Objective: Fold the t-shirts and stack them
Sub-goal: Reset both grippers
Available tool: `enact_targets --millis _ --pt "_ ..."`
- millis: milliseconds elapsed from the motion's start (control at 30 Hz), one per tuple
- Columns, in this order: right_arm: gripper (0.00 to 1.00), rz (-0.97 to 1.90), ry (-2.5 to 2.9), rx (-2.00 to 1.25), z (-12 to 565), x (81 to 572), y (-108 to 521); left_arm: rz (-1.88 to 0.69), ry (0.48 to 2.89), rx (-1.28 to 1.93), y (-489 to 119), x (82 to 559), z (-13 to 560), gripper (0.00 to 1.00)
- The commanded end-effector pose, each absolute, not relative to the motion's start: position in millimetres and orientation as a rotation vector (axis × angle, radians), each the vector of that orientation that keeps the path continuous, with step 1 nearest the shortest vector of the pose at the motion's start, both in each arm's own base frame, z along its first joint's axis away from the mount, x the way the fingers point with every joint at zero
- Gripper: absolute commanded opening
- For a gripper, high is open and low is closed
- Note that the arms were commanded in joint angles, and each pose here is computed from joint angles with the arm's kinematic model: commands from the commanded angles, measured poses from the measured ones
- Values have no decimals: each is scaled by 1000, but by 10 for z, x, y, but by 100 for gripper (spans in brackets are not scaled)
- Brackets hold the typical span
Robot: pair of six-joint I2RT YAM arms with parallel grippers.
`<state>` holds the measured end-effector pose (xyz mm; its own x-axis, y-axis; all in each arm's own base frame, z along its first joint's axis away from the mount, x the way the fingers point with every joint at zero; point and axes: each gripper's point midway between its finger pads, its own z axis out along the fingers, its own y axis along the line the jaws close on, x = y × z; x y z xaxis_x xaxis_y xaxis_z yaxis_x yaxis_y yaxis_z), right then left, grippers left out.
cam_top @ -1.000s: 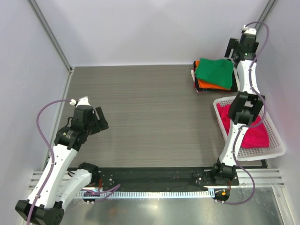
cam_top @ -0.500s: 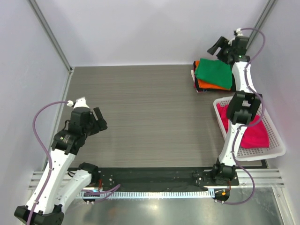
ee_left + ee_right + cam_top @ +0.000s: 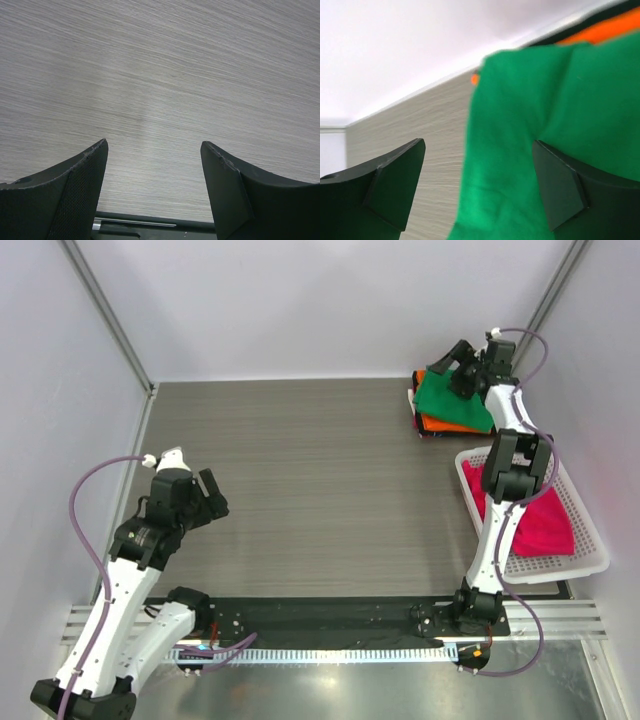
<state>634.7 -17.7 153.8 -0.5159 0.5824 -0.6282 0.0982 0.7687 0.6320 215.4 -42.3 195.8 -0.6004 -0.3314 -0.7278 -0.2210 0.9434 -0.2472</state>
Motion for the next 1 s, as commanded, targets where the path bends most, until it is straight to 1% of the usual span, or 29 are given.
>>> enact_targets --millis 0,33,67,133,167,200,233,267,300,333,367,400,433,467,500,533,600,633,667,700,733,833,967 --pt "95 773 1850 340 2588 6425 -12 -161 2181 -395 -395 2213 2058 76" --pt "98 784 1804 301 2886 6389 28 -163 2177 -397 -390 2209 2067 76" --pt "100 797 1784 282 3033 6353 63 -164 2174 -397 -389 2206 2073 77" --pt "100 820 1758 259 3267 6236 131 -164 2170 -398 -386 2204 2080 77" --pt "100 816 1715 235 3588 6084 172 -164 2169 -397 -386 2202 2083 77" --pt "100 810 1708 236 3677 5997 178 -164 2165 -398 -383 2204 2089 77" --pt "100 786 1732 283 3572 5928 148 -165 2164 -399 -383 2203 2092 77" --pt "100 762 1677 276 3932 5682 145 -170 2162 -397 -387 2199 2098 78" --pt "100 749 1671 287 3983 5563 148 -170 2161 -395 -387 2200 2104 79" --pt "100 719 1705 343 3797 5449 105 -175 2159 -392 -396 2200 2109 79" --pt "100 702 1654 333 4074 5185 126 -183 2161 -387 -409 2200 2111 80" --pt "100 683 1641 354 4110 5039 103 -189 2152 -385 -410 2197 2131 80" --pt "100 687 1687 426 3834 4933 93 -197 2149 -380 -420 2195 2139 80" --pt "100 686 1644 416 4029 4677 125 -211 2144 -373 -439 2196 2152 81" --pt "100 696 1656 429 3979 4562 151 -221 2136 -368 -448 2187 2173 81" --pt "100 702 1710 467 3721 4464 169 -226 2133 -366 -453 2188 2185 81" --pt "100 716 1719 479 3717 4122 237 -250 2117 -356 -477 2173 2232 81" --pt "100 720 1762 504 3491 3994 266 -257 2112 -350 -485 2175 2247 81" --pt "100 710 1770 504 3439 3885 271 -262 2108 -348 -487 2165 2256 82" --pt "100 680 1808 539 3307 3764 250 -278 2106 -340 -511 2157 2267 82" --pt "100 652 1805 540 3295 3565 242 -299 2093 -323 -536 2144 2312 82" --pt "100 524 1854 628 3082 3189 107 -325 2069 -311 -554 2116 2349 83" --pt "100 392 1909 666 2865 2850 -15 -311 2065 -318 -528 2113 2350 83"
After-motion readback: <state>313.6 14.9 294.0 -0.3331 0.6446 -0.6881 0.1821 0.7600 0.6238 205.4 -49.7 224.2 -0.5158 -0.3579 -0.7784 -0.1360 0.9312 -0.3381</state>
